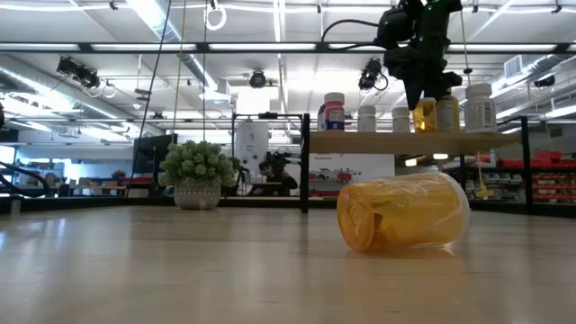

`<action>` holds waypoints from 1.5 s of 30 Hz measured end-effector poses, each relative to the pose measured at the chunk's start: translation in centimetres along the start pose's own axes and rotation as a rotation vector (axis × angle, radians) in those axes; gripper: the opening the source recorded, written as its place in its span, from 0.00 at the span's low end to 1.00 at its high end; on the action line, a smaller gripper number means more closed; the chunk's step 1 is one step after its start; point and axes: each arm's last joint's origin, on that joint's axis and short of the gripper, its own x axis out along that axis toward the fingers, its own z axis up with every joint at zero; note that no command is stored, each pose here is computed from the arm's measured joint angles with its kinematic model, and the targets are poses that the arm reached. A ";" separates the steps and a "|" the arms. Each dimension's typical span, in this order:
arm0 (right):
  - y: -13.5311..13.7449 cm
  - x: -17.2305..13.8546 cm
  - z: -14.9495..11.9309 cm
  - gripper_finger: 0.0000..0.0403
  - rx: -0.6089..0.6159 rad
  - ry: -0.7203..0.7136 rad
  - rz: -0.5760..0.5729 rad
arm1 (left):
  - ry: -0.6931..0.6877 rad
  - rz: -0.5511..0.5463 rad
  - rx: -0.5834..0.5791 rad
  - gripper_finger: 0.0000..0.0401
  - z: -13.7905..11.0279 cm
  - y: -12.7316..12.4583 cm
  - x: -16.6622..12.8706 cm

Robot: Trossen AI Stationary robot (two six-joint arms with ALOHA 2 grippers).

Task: Pick and place medicine bottles onto shelf by color
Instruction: Put the right orange medicine bottle on the shelf, then adjust the white and black medicine bottle on the shelf

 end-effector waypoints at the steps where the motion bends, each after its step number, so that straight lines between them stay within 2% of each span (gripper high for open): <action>1: 0.0 0.0 0.0 0.57 0.000 -0.002 -0.003 | 0.000 0.000 0.000 0.43 0.0 0.0 0.0; 15: -0.3 -1.4 -1.0 0.77 0.053 -0.046 -0.016 | 0.002 -0.004 0.000 0.43 -0.1 -0.1 0.0; 20: -0.3 -1.7 -1.1 0.78 0.063 -0.041 0.010 | 0.002 -0.004 0.000 0.43 0.0 -0.1 0.0; 27: -0.1 -4.6 -1.1 0.78 0.109 -0.079 0.041 | 0.002 -0.004 0.000 0.43 -0.1 -0.1 0.0; 33: -0.1 -7.2 -1.7 0.78 0.119 -0.109 -0.031 | 0.002 -0.004 0.014 0.43 -0.1 -0.1 0.0; 36: -0.2 -8.4 -2.2 0.78 0.182 -0.125 -0.024 | 0.003 -0.004 0.015 0.43 -0.1 -0.1 0.0; 40: 0.0 -9.4 -3.2 0.78 0.370 -0.160 0.010 | 0.008 -0.014 0.019 0.43 -0.1 -0.2 0.0; 45: 1.4 -8.9 -3.6 0.78 0.410 -0.137 0.027 | 0.019 -0.020 0.022 0.43 -0.3 -0.4 0.0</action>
